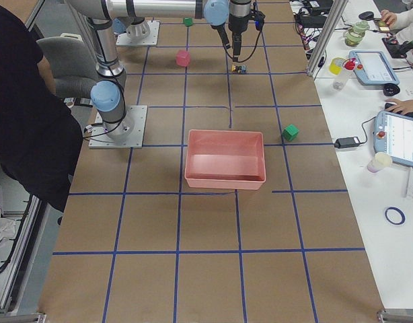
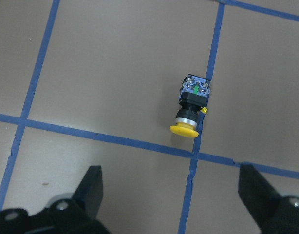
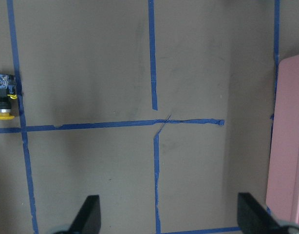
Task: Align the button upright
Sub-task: 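Move the left gripper over the lying button switch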
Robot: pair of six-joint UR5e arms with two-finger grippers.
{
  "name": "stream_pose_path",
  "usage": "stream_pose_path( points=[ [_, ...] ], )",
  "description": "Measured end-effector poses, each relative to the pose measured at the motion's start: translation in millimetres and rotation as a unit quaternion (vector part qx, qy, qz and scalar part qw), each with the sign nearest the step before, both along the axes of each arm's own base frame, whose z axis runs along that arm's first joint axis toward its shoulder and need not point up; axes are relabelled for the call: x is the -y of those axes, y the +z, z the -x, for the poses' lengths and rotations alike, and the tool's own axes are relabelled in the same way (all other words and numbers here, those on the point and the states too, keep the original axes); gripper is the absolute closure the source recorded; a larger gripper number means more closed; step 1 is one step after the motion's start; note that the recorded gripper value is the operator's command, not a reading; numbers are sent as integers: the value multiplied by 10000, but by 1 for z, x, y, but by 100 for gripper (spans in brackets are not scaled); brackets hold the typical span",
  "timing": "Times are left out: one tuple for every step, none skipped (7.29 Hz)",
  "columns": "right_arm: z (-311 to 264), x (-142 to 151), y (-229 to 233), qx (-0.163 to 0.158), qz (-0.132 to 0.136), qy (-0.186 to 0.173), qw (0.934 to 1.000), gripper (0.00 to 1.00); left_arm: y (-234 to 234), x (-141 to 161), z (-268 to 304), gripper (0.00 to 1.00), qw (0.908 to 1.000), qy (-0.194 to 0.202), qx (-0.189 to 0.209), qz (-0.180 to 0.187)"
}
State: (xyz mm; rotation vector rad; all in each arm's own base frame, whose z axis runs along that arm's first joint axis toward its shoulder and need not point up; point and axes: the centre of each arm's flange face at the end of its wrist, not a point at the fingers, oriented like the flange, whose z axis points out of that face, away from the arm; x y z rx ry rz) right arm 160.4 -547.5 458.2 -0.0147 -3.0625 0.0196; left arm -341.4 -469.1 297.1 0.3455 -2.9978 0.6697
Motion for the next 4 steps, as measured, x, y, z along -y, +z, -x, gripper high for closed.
stream_pose_path(
  points=[
    [-1, 1, -5, -1, -26, 197, 9998, 0, -11, 1, 8, 0, 9997, -18, -65, 221],
    [-2, 1, -7, 0, -48, 344, 9994, 0, -24, -2, 15, 0, 9989, -58, -107, 442],
    [-2, 0, -7, 2, -60, 480, 9988, 0, -36, -7, 23, 0, 9980, -71, -76, 620],
    [-2, -2, -6, 5, -73, 557, 9984, 0, -45, -12, 30, 0, 9974, -21, -29, 715]
  ],
)
